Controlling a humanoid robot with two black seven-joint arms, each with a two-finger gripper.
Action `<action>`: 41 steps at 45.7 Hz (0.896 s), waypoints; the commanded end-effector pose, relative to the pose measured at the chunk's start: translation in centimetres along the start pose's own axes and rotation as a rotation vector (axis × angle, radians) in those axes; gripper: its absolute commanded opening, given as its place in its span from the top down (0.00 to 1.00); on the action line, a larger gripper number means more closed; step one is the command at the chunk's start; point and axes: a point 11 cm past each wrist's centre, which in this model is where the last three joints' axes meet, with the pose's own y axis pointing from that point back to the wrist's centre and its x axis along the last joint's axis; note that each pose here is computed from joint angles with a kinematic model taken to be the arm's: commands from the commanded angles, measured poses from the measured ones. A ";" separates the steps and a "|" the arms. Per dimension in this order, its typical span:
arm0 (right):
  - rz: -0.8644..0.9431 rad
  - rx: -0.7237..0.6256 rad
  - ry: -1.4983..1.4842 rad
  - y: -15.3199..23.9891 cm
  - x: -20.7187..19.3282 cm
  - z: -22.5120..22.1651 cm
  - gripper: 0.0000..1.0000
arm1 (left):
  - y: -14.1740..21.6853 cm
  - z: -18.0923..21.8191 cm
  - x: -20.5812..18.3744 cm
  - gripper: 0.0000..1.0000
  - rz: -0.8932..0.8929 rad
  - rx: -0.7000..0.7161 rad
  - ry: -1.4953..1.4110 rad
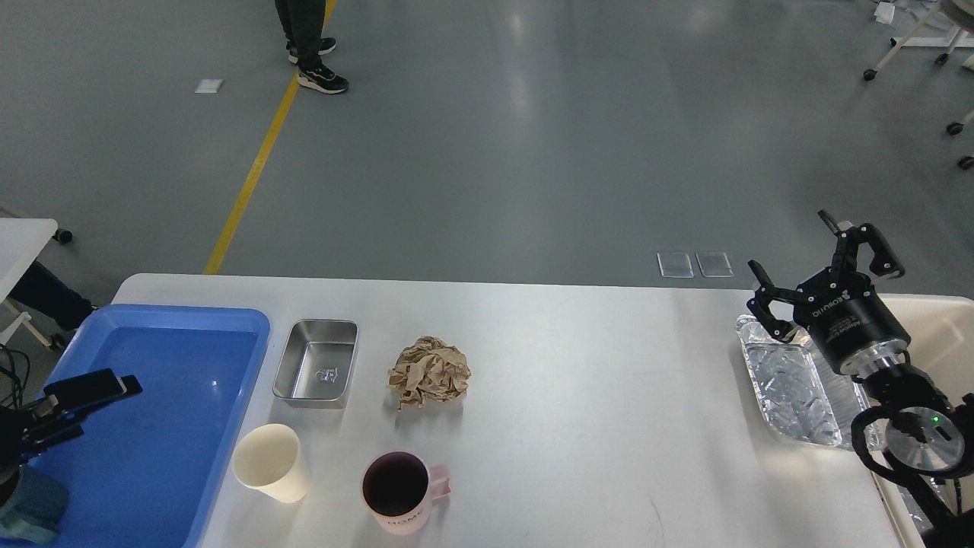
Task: Tidy desktop
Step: 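Move the left gripper down over the blue bin toward the mug, then reach the left gripper to the pink mug and grasp it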
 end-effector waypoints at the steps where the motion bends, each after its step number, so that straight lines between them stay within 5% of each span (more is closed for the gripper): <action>1: 0.002 -0.002 0.001 0.1 0.1 0.0 0.00 | -0.8 0.1 -1.5 0.03 -0.057 -0.020 -0.006; 16: 0.005 -0.004 0.004 0.2 0.2 0.0 0.00 | -0.9 0.8 -1.0 0.03 -0.046 -0.039 -0.014; 41: -0.003 -0.015 0.003 0.1 -0.1 0.4 0.00 | -5.1 9.1 -2.0 0.03 -0.085 -0.252 -0.241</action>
